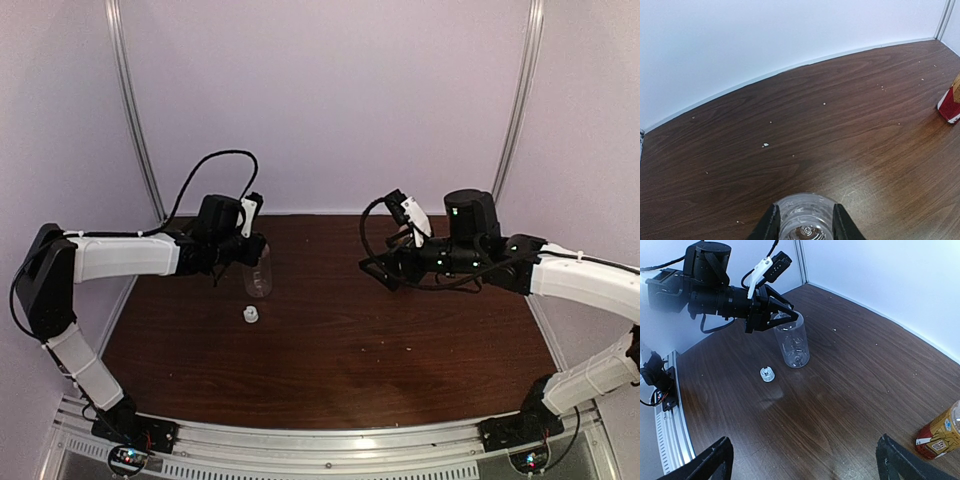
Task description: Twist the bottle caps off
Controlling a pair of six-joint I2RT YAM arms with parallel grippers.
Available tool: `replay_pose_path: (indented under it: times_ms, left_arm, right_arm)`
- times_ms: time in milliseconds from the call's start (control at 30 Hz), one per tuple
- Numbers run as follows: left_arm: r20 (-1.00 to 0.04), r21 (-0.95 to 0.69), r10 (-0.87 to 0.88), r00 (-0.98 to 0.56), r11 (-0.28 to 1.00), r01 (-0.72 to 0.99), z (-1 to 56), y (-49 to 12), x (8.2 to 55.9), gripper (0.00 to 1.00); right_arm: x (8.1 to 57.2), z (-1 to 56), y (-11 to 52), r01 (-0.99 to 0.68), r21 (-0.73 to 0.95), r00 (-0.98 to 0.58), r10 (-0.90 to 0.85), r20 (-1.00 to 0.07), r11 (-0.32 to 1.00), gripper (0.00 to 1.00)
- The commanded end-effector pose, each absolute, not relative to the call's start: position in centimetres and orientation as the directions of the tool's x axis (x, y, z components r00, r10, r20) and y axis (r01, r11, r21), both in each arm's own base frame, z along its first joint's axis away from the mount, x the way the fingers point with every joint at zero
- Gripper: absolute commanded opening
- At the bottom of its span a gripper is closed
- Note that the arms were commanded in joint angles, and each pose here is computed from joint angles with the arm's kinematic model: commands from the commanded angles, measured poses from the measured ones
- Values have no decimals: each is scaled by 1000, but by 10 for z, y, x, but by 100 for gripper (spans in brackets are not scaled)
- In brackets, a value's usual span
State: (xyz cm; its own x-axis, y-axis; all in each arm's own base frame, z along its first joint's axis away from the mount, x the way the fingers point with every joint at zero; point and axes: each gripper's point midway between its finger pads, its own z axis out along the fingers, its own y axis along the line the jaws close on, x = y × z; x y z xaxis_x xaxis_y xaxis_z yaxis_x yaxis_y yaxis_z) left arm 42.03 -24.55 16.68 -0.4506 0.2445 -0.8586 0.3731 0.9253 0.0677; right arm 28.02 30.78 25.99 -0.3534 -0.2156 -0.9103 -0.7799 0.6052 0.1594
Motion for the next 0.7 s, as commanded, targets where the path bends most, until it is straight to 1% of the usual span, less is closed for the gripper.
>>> replay_pose_path:
  times_ms: [0, 133, 200, 467, 567, 633, 667]
  left_arm:
    - [-874, 61, 216, -435, 937, 343, 170, -241, 428, 26]
    - [-868, 66, 222, -444, 938, 340, 169, -240, 429, 42]
    - [-865, 72, 225, -449, 940, 333, 170, -239, 430, 52]
    - [-883, 74, 202, -424, 951, 300, 189, -232, 430, 83]
    - [-895, 64, 180, -407, 957, 282, 205, -226, 426, 93]
    - [-907, 54, 162, -388, 960, 275, 218, -222, 422, 97]
    - [-913, 51, 155, -378, 961, 272, 224, -221, 420, 98]
  right_arm:
    - [286, 266, 302, -757, 156, -352, -194, -916, 635, 100]
    - [292, 267, 297, -732, 157, -359, -180, -916, 663, 100]
    - [296, 269, 292, -713, 150, -362, -176, -915, 685, 100]
    - [317, 281, 261, -568, 80, -371, -167, -914, 819, 100]
    - [328, 286, 243, -476, 53, -372, -146, -917, 878, 100]
    - [338, 289, 230, -404, 40, -382, -128, -915, 914, 100]
    - [343, 291, 223, -361, 30, -386, -120, -915, 932, 100]
